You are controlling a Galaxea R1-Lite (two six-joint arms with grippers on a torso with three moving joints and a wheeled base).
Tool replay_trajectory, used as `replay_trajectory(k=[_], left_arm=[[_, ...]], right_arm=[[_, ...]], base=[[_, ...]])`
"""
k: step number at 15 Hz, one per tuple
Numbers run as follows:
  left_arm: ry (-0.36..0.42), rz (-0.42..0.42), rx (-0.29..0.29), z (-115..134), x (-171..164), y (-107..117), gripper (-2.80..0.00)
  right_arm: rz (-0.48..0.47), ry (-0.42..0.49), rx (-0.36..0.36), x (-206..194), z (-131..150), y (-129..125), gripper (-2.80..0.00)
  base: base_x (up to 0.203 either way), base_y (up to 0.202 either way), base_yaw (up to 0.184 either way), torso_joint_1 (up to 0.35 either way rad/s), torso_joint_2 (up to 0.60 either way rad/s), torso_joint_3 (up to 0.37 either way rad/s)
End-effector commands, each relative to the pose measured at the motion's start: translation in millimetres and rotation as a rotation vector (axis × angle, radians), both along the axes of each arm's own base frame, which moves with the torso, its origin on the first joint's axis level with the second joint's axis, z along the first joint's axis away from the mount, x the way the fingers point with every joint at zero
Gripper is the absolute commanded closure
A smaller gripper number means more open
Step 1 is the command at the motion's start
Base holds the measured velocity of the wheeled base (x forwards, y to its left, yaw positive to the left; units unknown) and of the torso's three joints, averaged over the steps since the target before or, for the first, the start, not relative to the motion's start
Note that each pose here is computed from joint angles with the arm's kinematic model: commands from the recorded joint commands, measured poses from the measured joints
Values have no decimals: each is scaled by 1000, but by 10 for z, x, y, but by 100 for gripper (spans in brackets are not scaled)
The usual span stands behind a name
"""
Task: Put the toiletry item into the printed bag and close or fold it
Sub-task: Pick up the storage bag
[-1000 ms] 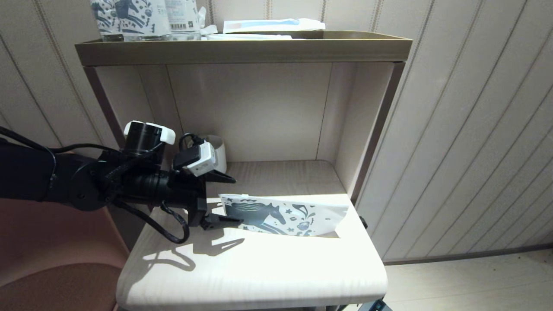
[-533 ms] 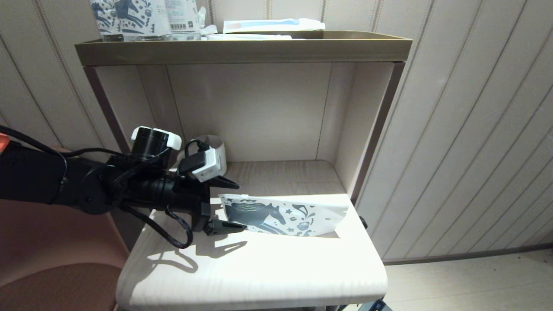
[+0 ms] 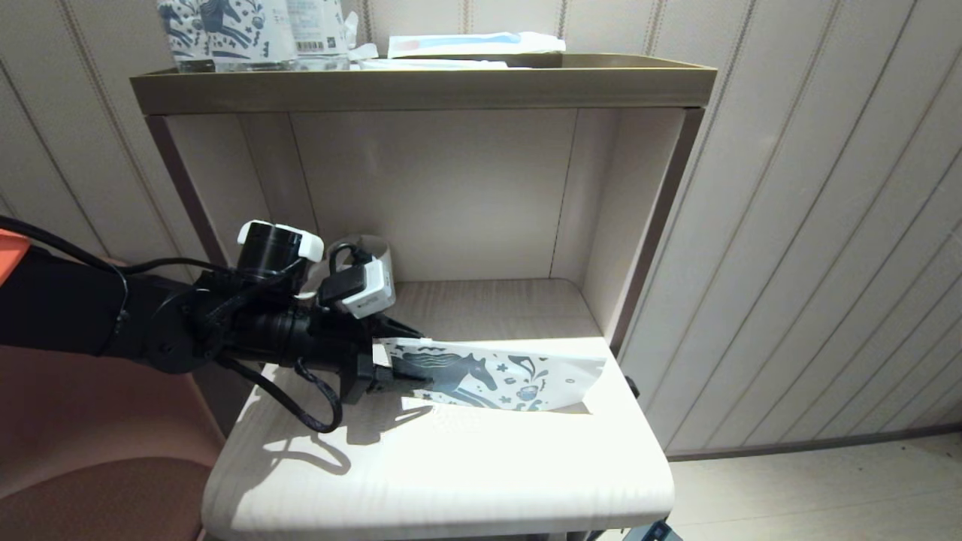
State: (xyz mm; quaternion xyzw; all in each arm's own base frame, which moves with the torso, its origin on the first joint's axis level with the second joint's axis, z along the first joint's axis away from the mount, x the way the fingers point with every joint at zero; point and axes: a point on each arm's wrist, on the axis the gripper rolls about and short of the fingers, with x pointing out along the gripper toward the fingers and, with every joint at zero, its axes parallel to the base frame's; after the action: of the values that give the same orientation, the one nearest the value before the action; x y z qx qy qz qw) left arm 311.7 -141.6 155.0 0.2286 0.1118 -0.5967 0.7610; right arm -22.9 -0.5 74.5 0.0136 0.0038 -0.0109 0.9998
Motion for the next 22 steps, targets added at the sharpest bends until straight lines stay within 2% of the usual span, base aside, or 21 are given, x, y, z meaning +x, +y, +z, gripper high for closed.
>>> replay_trajectory(k=[1,6,11,15,17,19,21,22], left_arm=[[-10,-17,10,-33,-22,-3,0],[-11,-29,14,-35,-43,-21,0],[-40,-35,-1,79,-77,-31,0],[-90,4,-70,545,-309,83,0],[-46,22,-72,765,-583,202,0],[58,33,-34,867,-918,346,0],[144,59,-8,803,-1121,491,0],[164,67,-8,760,-1173,545,0]], right_arm=[[0,1,0,1,0,0,0],[0,1,0,1,0,0,0],[1,1,-1,1,0,0,0],[3,5,-12,-1,2,0,0],[2,17,-12,-4,-5,0,0],[2,17,-12,-4,-5,0,0],[11,8,-13,-11,20,2,0],[34,-34,0,-51,147,7,0]], base=[[0,0,0,0,0,0],[0,0,0,0,0,0],[0,0,0,0,0,0],[0,0,0,0,0,0],[0,0,0,0,0,0],[0,0,0,0,0,0],[0,0,0,0,0,0],[0,0,0,0,0,0]])
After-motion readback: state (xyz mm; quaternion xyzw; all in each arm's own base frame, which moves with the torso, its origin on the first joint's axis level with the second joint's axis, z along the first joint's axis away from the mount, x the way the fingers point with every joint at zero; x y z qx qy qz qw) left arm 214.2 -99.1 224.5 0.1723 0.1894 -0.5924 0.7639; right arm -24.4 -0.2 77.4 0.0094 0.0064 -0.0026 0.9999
